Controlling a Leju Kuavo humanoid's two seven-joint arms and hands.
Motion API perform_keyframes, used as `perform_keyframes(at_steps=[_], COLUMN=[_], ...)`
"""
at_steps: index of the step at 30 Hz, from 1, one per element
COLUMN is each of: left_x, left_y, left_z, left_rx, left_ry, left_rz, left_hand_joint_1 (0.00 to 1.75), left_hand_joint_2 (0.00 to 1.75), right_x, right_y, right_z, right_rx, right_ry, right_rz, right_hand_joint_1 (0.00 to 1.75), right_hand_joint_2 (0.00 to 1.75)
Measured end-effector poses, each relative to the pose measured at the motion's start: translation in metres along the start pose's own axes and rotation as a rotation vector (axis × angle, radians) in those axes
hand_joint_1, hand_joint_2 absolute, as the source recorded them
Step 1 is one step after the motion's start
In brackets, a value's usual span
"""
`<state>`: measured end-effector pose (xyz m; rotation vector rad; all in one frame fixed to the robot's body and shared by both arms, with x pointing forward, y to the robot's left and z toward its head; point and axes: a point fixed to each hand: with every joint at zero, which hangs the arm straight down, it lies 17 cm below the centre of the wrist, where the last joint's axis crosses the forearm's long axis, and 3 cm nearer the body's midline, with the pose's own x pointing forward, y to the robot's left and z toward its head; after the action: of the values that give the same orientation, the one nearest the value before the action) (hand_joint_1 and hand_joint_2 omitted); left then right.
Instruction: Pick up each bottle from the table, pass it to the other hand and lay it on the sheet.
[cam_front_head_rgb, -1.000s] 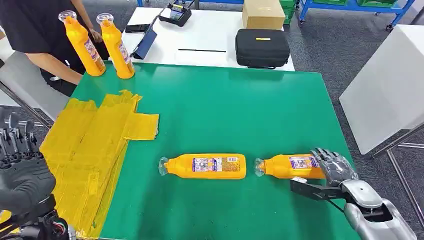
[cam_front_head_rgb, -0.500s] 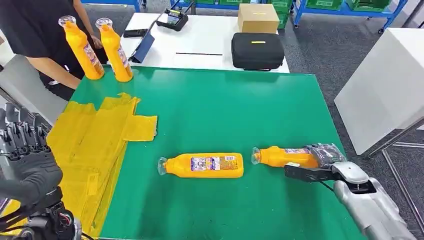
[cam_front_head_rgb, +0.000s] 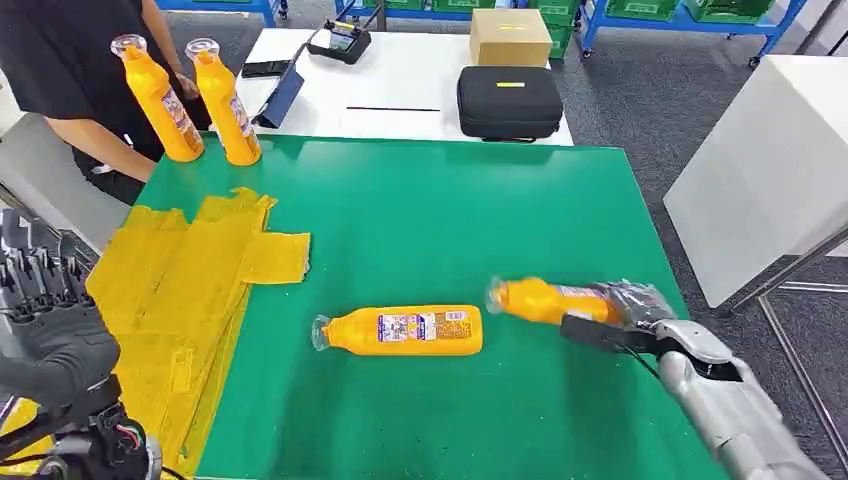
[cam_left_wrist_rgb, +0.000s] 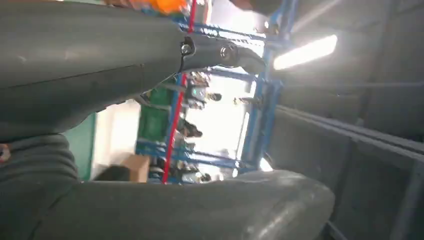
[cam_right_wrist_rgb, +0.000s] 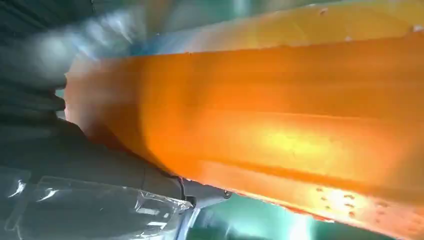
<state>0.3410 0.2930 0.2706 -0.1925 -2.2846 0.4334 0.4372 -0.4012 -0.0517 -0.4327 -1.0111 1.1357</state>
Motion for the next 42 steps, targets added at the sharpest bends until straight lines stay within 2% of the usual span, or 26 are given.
perform_keyframes(at_steps=[2,3,6,10,15,19,21,29,32,36,42], left_x=[0.001,0.001,0.004,0.008,0.011,0.016,0.017,0.016,0.014,-0.001,-0.035], left_y=[0.006,0.009,0.016,0.018,0.021,0.026,0.027,0.025,0.021,0.001,-0.041], left_z=[0.007,0.011,0.021,0.025,0.026,0.030,0.031,0.033,0.033,0.027,0.016], left_rx=[0.020,0.030,0.053,0.063,0.072,0.099,0.103,0.106,0.093,0.053,-0.029], left_ry=[0.014,0.021,0.037,0.039,0.039,0.039,0.042,0.045,0.058,0.102,0.192], left_rz=[-0.017,-0.025,-0.041,-0.047,-0.054,-0.062,-0.058,-0.049,-0.035,0.053,0.168], left_hand_joint_1=[0.00,0.00,0.00,0.00,0.00,0.00,0.00,0.00,0.00,0.00,0.00], left_hand_joint_2=[1.75,1.75,1.75,1.75,1.75,1.75,1.75,1.75,1.75,1.75,1.75], right_x=[0.044,0.061,0.095,0.120,0.132,0.138,0.150,0.173,0.190,0.243,0.363], right_y=[-0.004,-0.005,-0.019,-0.041,-0.053,-0.092,-0.106,-0.115,-0.113,-0.104,-0.099], right_z=[0.001,0.004,0.014,0.026,0.034,0.045,0.054,0.074,0.081,0.079,0.061], right_rx=[-0.049,-0.075,-0.150,-0.219,-0.267,-0.447,-0.488,-0.536,-0.532,-0.510,-0.456], right_ry=[-0.122,-0.168,-0.249,-0.315,-0.356,-0.349,-0.385,-0.453,-0.520,-0.629,-0.767], right_rz=[-0.279,-0.371,-0.488,-0.512,-0.523,-0.481,-0.513,-0.553,-0.585,-0.643,-0.687], right_hand_joint_1=[1.75,1.75,1.75,1.75,1.75,1.75,1.75,1.75,1.75,1.75,1.75], right_hand_joint_2=[1.75,1.75,1.75,1.75,1.75,1.75,1.75,1.75,1.75,1.75,1.75])
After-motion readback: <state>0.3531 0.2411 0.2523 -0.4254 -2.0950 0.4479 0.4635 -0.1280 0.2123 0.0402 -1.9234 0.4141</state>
